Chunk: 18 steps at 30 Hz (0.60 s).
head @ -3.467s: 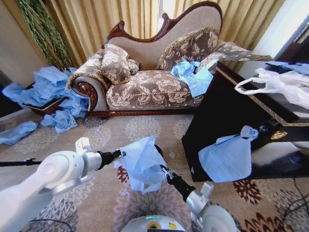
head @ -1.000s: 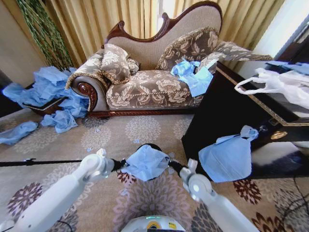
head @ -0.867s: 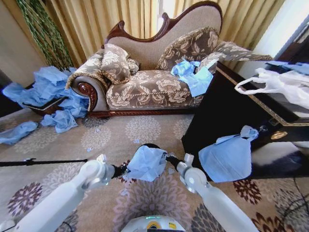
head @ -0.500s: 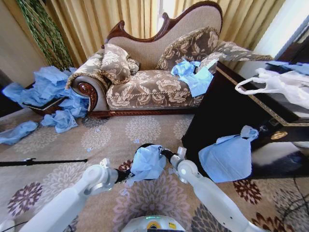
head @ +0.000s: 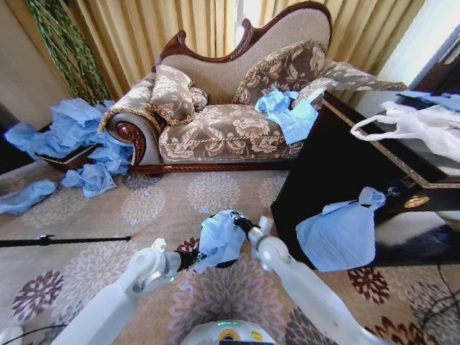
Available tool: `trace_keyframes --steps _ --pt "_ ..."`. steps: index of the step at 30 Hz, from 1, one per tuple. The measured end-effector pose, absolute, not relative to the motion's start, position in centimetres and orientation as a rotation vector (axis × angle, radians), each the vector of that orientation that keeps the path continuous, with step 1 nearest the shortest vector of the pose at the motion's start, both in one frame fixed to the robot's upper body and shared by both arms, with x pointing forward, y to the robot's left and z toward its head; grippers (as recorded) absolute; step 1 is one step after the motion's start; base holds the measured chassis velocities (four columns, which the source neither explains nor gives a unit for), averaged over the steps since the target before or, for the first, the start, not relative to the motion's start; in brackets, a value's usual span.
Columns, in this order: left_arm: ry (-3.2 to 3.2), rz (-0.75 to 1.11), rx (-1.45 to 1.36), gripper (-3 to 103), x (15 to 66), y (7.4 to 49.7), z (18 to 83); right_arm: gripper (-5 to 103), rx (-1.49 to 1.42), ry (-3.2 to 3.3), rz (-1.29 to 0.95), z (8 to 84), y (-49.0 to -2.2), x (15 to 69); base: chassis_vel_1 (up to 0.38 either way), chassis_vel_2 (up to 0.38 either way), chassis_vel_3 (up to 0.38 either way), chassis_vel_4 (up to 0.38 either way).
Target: Place a garbage bag over the trash bin.
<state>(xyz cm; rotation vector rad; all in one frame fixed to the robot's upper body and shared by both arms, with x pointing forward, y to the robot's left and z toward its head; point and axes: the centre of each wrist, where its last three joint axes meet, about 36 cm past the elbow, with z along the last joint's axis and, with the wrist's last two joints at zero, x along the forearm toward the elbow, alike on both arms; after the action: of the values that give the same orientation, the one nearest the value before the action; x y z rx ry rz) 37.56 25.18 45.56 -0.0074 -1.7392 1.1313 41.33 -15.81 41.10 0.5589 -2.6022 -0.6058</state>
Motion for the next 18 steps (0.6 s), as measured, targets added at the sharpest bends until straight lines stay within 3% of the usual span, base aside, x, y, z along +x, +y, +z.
trace_keyframes --steps 2,4,10,11,14,18 --pt "-1.735 1.148 -0.029 0 37.7 25.1 45.4 37 0.554 -2.631 -0.619 41.6 -18.7 40.4 0.0 0.0 0.0 0.0" --pt "-1.734 1.147 -0.031 0 37.8 25.0 45.3 37 0.549 -2.637 -0.622 41.8 -19.2 40.4 0.0 0.0 0.0 0.0" --pt "-1.723 1.155 -0.075 0 38.6 23.4 44.9 65 0.454 -2.608 -0.651 43.4 -23.2 37.2 0.0 0.0 0.0 0.0" --pt "-1.723 1.155 -0.075 0 38.6 23.4 44.9 65 0.454 -2.608 -0.651 43.4 -23.2 37.2 0.0 0.0 0.0 0.0" --pt "-1.714 1.157 -0.081 0 38.5 22.9 44.6 81 0.334 -2.474 -0.657 42.0 -22.7 34.3 0.0 0.0 0.0 0.0" --pt "-1.711 1.158 -0.077 0 38.2 23.0 44.6 91 0.292 -2.386 -0.73 41.4 -21.3 33.7 0.0 0.0 0.0 0.0"
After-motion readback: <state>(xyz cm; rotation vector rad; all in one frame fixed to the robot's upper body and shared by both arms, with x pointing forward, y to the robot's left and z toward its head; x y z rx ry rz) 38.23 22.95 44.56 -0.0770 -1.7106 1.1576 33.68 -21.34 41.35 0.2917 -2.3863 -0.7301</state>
